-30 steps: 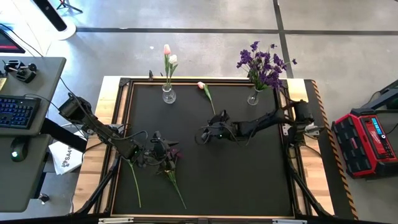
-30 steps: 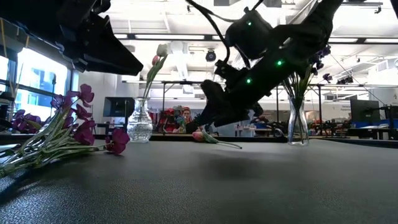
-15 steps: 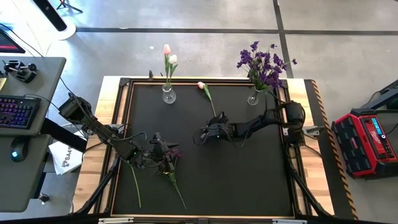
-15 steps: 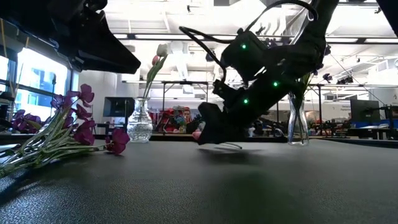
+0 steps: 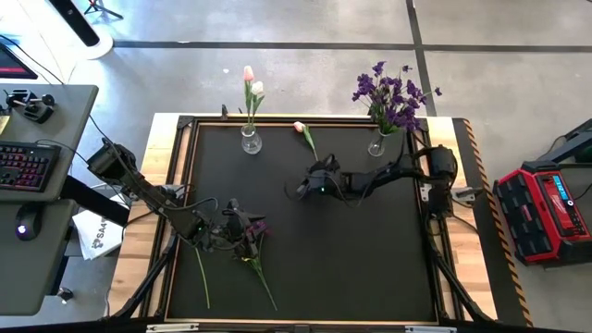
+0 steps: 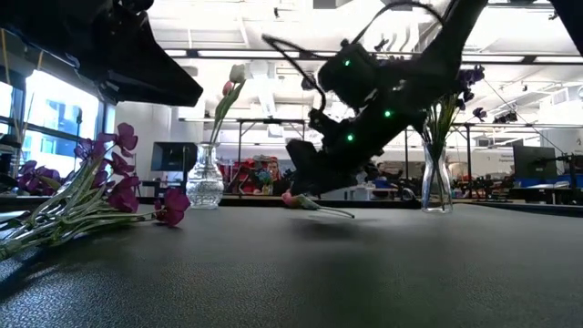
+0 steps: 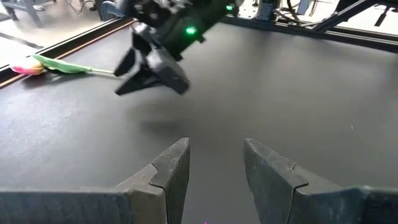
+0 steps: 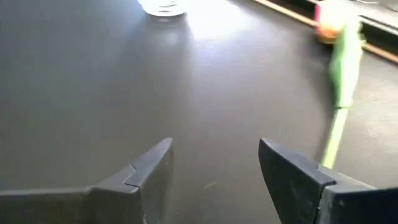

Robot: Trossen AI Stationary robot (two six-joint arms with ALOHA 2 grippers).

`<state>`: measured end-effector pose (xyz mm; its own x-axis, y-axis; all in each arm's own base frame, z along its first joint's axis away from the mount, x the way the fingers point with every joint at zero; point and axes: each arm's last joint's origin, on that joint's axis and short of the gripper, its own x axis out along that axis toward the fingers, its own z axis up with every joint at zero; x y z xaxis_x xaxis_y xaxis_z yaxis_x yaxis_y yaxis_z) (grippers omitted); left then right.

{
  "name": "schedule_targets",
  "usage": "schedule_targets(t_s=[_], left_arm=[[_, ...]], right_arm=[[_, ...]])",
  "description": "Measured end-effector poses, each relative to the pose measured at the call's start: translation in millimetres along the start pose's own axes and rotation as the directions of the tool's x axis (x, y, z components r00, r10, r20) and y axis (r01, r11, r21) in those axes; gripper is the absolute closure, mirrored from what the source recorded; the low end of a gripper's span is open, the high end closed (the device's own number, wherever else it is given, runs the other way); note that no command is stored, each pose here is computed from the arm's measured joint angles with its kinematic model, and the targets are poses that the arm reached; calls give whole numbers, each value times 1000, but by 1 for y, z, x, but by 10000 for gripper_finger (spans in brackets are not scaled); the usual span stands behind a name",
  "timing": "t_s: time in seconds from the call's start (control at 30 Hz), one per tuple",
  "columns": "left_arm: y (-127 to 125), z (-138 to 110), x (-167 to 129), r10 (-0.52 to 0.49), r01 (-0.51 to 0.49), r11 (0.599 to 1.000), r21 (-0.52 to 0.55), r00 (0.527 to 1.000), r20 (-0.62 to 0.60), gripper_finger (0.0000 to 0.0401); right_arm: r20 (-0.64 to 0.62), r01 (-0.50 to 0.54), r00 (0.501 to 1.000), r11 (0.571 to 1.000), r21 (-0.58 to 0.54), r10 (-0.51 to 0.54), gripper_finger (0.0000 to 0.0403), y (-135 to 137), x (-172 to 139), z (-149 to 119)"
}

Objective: Sort flowers into vase by color
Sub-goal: Put the pink tulip into the left transparent vase

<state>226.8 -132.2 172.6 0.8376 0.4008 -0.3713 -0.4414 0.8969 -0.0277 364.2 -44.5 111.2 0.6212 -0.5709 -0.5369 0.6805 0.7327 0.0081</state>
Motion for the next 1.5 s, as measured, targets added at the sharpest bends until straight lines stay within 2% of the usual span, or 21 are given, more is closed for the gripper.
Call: schedule_targets(t_s=[0.2,0.37,0.5,0.77,1.17,1.4,1.5], left_arm=[[0,0,0,-1,1,1000,-5,1000,0,264],[0,0,0,-1,1,1000,4,1000,0,264],[0,0,0,-1,1,1000,3,1000,0,264],[-1,-1,-1,-6,6,1000,-3,1000,-1,264],[-1,0,-1,-5,5,1000,-3,1000,-1,264],[-1,0,-1,-6,6,1000,-7,1000,-1,264],[-1,0,-1,-6,6,1000,-8,1000,0,264]], right_arm=[[-62,74,995,997,28,-73,205,-20,13,-4],[-92,58,994,998,31,-55,231,-22,21,-11],[-103,51,994,997,52,-46,276,-22,24,-14],[-111,25,994,998,56,-19,393,-21,24,-15],[-140,-17,990,1000,10,19,400,-19,14,-10],[-160,-82,985,994,-69,70,403,-7,-20,4],[-183,-86,981,990,-115,63,403,2,-34,1]])
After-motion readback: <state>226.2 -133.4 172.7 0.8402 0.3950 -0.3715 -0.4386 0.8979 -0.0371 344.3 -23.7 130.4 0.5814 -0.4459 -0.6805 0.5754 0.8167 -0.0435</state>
